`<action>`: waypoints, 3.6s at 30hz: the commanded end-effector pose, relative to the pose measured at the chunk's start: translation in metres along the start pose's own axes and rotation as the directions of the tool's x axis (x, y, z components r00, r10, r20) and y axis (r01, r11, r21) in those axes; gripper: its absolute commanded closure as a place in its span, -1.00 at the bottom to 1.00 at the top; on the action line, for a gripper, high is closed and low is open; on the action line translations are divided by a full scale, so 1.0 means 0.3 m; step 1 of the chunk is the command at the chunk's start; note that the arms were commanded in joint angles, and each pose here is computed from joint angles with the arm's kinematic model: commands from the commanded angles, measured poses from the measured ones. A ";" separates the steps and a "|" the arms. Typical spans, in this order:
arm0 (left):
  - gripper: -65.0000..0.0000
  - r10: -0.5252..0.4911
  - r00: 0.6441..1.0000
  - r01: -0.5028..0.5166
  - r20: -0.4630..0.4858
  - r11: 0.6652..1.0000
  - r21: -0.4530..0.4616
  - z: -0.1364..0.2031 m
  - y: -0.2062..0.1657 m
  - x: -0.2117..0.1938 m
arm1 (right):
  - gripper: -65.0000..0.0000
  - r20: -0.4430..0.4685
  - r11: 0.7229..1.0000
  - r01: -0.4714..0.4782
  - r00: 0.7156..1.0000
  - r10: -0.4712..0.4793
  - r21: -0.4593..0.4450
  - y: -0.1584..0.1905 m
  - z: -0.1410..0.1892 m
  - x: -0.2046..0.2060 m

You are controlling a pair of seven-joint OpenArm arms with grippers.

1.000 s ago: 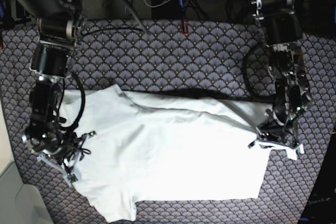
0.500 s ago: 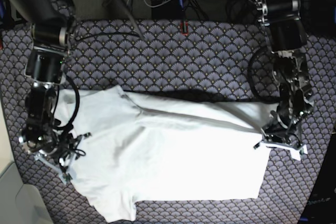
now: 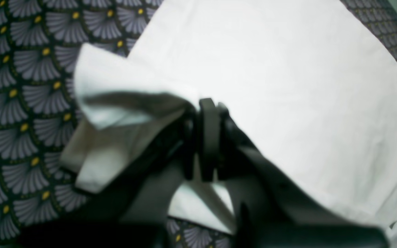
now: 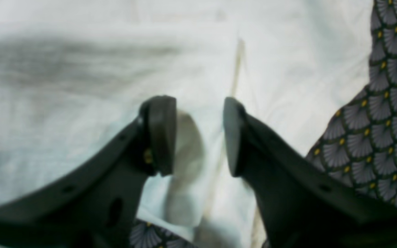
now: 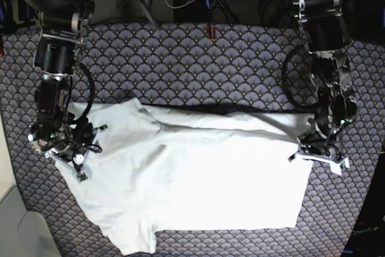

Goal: Fold the T-shirt properly
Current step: 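Pull both held corners across the shirt toward the hem, then lower the folded edge onto the shirt and open both grippers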

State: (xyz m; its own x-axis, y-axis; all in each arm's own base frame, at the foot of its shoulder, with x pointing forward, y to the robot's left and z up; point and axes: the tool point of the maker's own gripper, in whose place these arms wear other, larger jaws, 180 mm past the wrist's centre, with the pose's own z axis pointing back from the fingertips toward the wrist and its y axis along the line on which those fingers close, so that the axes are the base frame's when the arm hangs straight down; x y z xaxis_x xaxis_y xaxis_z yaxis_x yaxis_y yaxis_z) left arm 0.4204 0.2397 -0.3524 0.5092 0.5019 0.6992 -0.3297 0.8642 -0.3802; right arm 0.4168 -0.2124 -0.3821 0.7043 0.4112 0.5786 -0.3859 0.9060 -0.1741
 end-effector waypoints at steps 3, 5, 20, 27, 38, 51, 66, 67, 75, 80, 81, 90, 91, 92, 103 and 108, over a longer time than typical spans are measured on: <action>0.98 -0.008 0.998 0.009 0.062 1.000 -0.022 0.010 -0.028 0.076 | 0.13 0.050 1.000 -0.001 0.999 0.002 -0.021 -0.037 0.024 0.060; 0.98 -0.009 0.999 0.009 0.054 1.000 -0.017 0.010 -0.020 0.061 | 0.13 0.049 1.000 0.000 0.999 0.001 -0.020 -0.036 0.023 0.059; 0.98 -0.010 0.999 0.011 0.050 1.000 -0.016 0.010 -0.016 0.054 | 0.13 0.058 1.000 0.000 0.998 0.001 -0.015 -0.030 0.014 0.007; 0.98 -0.009 0.999 0.010 0.042 1.000 -0.013 0.010 -0.011 0.040 | 0.14 0.056 1.000 0.014 0.998 -0.013 -0.011 -0.024 0.009 -0.022; 0.98 -0.012 0.999 0.012 0.032 1.000 -0.007 0.014 0.002 0.017 | 0.97 0.036 0.996 0.071 0.997 -0.073 0.049 0.019 -0.049 -0.078; 0.98 -0.006 0.998 0.008 0.061 1.000 -0.027 0.008 -0.033 0.072 | 0.95 0.176 0.998 0.056 0.983 -0.058 0.020 -0.045 -0.006 0.161; 0.98 0.022 0.995 -0.015 0.102 0.997 -0.071 -0.008 -0.120 0.166 | 0.95 0.292 0.999 0.043 0.956 -0.033 -0.029 -0.138 0.075 0.380; 0.98 0.022 0.995 -0.015 0.102 0.997 -0.071 -0.008 -0.120 0.166 | 0.95 0.294 0.999 0.042 0.955 -0.032 -0.030 -0.141 0.078 0.386; 0.98 0.037 0.993 -0.032 0.115 0.999 -0.044 -0.049 -0.082 0.163 | 0.95 0.283 0.997 0.077 0.956 -0.081 0.028 -0.155 0.029 0.415; 0.98 0.011 0.989 -0.008 0.147 1.000 -0.021 -0.052 -0.068 0.176 | 0.95 0.292 0.996 0.078 0.953 -0.084 0.033 -0.153 0.029 0.425; 0.98 -0.018 0.988 0.020 0.154 1.000 -0.011 -0.054 -0.075 0.177 | 0.95 0.293 0.996 0.078 0.952 -0.085 0.034 -0.150 0.028 0.427; 0.98 -0.192 0.961 0.196 0.198 0.981 0.002 -0.065 -0.163 0.167 | 0.93 0.295 0.996 0.078 0.952 -0.085 0.036 -0.146 0.028 0.432; 0.97 -0.191 0.961 0.194 0.199 0.981 0.003 -0.065 -0.162 0.167 | 0.93 0.294 0.996 0.078 0.952 -0.085 0.037 -0.145 0.027 0.429; 0.97 -0.191 0.961 0.194 0.199 0.981 0.003 -0.065 -0.162 0.167 | 0.93 0.292 0.996 0.078 0.953 -0.085 0.036 -0.147 0.026 0.425; 0.20 -0.190 0.962 0.194 0.198 0.981 0.003 -0.059 -0.161 0.168 | 0.08 0.281 0.996 0.081 0.956 -0.087 0.031 -0.155 0.028 0.413; 0.01 -0.194 0.958 0.198 0.209 0.980 0.002 -0.055 -0.156 0.181 | 0.03 0.283 0.996 0.083 0.955 -0.087 0.026 -0.165 0.033 0.412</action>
State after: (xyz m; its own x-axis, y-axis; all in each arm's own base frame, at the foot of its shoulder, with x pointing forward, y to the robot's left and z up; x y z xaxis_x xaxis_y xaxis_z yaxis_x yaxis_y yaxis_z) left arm 0.4632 0.2221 -0.3353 0.4548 0.3209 0.8308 -0.2413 0.9423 -0.2319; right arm 0.5014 -0.2017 -0.3256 0.6012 0.2927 0.7436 -0.3543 0.9317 -0.0802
